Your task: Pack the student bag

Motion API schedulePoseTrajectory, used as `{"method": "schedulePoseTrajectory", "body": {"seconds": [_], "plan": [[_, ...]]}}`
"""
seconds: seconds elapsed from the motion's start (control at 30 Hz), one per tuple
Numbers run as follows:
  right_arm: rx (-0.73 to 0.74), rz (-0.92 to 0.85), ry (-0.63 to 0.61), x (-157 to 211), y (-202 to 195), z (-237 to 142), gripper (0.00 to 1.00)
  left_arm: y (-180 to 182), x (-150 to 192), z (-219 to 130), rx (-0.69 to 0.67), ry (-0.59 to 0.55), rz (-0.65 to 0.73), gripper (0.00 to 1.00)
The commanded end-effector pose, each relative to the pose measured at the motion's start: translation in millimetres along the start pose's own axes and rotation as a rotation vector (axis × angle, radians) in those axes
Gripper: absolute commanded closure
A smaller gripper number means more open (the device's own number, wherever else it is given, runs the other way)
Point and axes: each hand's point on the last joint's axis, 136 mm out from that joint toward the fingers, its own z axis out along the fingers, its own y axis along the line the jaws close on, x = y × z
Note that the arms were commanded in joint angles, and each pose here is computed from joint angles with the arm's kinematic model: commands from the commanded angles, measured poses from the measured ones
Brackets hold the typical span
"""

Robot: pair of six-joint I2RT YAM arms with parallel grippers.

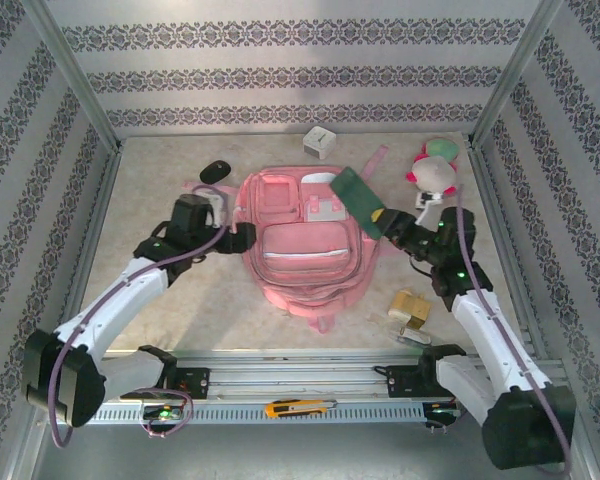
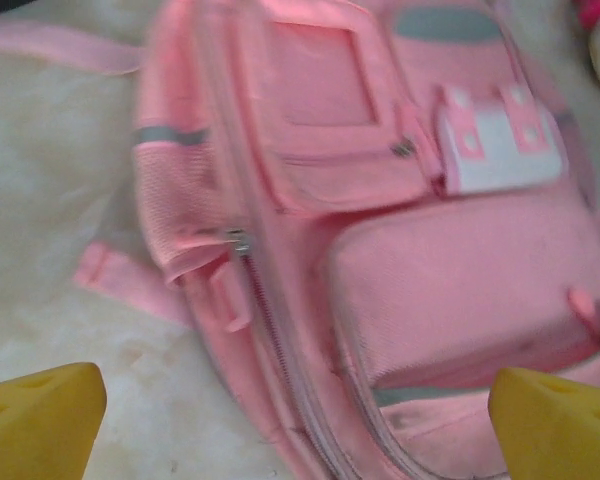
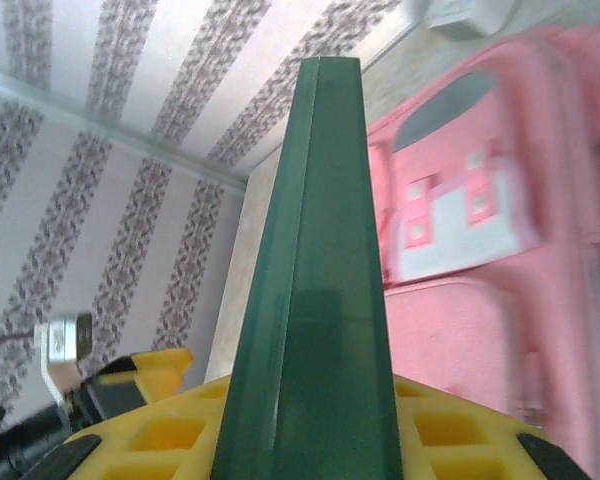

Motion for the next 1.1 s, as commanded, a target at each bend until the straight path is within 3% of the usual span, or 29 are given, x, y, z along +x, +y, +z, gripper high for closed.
{"method": "schedulePoseTrajectory", "body": {"seconds": [0.0, 0.17, 0.23, 0.67, 0.73, 0.87, 0.97, 1.07], "plan": [[-0.085, 0.074, 0.11, 14.0, -1.2, -15.7, 0.76, -46.9, -19.4, 6.1, 0.099, -0.072, 0.494, 0.05], [-0.079, 0.113, 0.076, 3.4, -14.5, -29.2, 0.77, -103.9, 37.2, 25.1, 0.268, 0.027, 1.04, 0.07], [-0.077, 0.115, 0.069, 2.6, -16.3, -31.7, 0.77, -114.4, 50.1, 34.7, 0.295, 0.036, 1.157, 0.05], [-0.054, 0.121, 0.076, 11.6, -23.0, -36.2, 0.77, -120.6, 45.2, 100.7, 0.199, 0.024, 1.244, 0.04], [-0.048, 0.12, 0.077, 12.8, -24.5, -36.7, 0.78, -120.5, 44.6, 105.9, 0.191, 0.015, 1.243, 0.13], [-0.034, 0.13, 0.067, 11.6, -27.6, -41.3, 0.8, -131.0, 31.8, 96.0, 0.211, -0.014, 1.201, 0.5], [0.004, 0.12, -0.014, -0.4, -26.0, -55.0, 0.83, -142.4, 8.1, 72.7, 0.222, -0.067, 1.142, 0.86], [0.038, 0.098, -0.115, -15.6, -17.4, -75.2, 0.82, -147.1, -23.5, 50.3, 0.173, -0.147, 1.068, 1.0]]}}
